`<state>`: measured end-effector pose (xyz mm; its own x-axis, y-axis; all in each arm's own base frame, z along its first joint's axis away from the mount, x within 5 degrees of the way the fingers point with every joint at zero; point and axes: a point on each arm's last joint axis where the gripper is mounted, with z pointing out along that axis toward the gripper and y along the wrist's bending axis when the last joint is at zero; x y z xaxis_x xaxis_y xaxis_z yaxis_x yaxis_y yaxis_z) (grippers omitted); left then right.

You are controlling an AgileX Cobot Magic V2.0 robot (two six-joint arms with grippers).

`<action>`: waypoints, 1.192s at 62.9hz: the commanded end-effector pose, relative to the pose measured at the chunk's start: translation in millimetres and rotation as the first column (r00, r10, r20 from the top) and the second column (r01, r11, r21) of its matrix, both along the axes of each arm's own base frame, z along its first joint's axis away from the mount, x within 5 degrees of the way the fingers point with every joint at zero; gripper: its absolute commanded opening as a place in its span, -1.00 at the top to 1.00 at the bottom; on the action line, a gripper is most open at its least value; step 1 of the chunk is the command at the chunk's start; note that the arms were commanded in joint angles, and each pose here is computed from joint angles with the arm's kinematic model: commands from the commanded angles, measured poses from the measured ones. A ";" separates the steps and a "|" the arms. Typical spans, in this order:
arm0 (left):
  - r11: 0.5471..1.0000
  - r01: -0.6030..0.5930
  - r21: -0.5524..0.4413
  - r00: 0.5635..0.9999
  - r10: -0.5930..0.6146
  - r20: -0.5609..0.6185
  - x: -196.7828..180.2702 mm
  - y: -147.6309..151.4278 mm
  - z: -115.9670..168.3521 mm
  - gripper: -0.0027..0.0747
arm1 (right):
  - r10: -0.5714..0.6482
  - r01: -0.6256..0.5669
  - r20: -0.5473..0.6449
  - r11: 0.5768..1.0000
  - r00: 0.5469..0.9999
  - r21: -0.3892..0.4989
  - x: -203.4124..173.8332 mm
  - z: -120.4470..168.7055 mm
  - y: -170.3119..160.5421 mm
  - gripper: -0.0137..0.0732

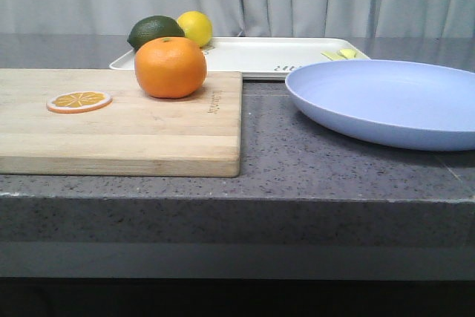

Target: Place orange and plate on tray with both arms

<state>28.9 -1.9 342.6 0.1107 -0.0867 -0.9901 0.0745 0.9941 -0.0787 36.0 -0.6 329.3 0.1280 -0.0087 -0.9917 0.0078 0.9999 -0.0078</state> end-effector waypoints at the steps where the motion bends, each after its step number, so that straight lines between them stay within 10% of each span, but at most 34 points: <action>1: 1.000 -0.008 0.012 1.000 0.008 -0.010 6.6 0.0 26.7 0.98 | -0.001 0.001 0.010 1.000 1.000 0.004 6.7 27.2 0.0 0.84; 20: 1.000 0.009 -0.011 0.977 -0.011 -0.215 45.3 -4.0 28.2 0.98 | -0.004 0.006 -0.345 1.000 0.939 0.005 50.8 18.7 -0.4 0.84; 45: 1.000 0.001 0.024 0.950 0.007 -0.313 68.5 -4.2 19.2 0.93 | -0.004 0.007 -0.478 1.000 0.878 0.005 78.6 4.2 -0.5 0.67; 61: 0.999 -0.003 0.038 0.946 0.015 -0.323 71.3 -3.7 18.1 -0.18 | -0.004 0.007 -0.485 1.000 0.874 0.005 79.5 3.3 -0.5 -0.56; 75: 1.000 0.003 0.025 0.944 0.005 -0.330 73.9 -4.7 17.4 -0.53 | -0.004 0.008 -0.517 1.000 0.856 0.005 78.2 0.3 -0.6 -0.75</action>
<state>99.2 -5.9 343.9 -0.3138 -0.0453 -0.9484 0.0382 0.9975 -0.0603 111.2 -1.2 314.8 -0.4692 -0.0050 -0.8831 0.0092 0.9999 -0.0105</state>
